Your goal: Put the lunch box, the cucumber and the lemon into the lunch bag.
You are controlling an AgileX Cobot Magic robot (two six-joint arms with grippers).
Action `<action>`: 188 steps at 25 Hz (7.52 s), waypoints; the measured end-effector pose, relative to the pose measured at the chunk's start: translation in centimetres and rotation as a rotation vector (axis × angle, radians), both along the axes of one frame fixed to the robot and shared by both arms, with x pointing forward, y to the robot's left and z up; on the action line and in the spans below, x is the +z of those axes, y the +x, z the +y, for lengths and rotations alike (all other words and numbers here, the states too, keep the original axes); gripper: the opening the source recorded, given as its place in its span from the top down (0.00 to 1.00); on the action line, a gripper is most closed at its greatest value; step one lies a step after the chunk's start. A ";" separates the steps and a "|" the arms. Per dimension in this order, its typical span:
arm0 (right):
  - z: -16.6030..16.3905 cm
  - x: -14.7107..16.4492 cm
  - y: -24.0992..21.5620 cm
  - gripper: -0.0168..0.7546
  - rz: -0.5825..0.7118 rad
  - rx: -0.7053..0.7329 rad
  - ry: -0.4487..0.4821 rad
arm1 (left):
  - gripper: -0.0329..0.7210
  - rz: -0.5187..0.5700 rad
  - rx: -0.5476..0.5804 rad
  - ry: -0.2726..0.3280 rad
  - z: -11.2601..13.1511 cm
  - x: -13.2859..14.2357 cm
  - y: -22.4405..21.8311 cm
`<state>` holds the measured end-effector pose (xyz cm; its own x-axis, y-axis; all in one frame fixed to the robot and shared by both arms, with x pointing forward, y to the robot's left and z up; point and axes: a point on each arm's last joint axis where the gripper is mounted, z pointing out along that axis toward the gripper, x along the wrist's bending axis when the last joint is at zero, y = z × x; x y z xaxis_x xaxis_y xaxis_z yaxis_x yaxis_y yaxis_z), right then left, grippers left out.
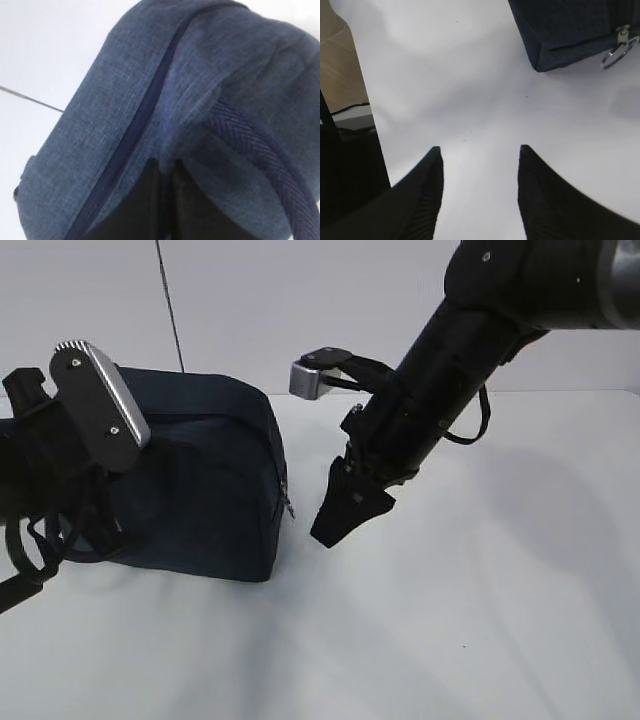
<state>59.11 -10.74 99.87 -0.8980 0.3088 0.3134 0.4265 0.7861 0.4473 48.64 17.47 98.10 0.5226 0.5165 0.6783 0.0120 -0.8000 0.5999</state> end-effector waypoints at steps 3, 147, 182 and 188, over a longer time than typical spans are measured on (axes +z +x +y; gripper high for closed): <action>-0.4 -0.7 -0.6 0.49 -0.021 -0.017 -0.007 | 0.96 0.011 0.007 -0.013 -0.1 -0.1 -0.1; -18.0 12.3 -28.1 0.44 -0.805 -0.942 0.022 | 0.45 0.511 0.039 -0.562 8.0 14.0 -0.3; -20.4 4.8 -36.1 0.43 -0.694 -1.063 0.083 | 0.48 0.510 0.040 -0.559 8.0 14.0 -0.3; -20.3 4.8 -36.1 0.43 -0.694 -1.063 0.082 | 0.48 0.518 0.043 -0.559 8.0 13.8 -0.1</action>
<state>22.99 -31.08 104.68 -0.2036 0.9766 -0.0690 0.4849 0.1618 0.8595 48.57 25.48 111.86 0.6746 0.7380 -0.0165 0.4265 -0.3714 0.8247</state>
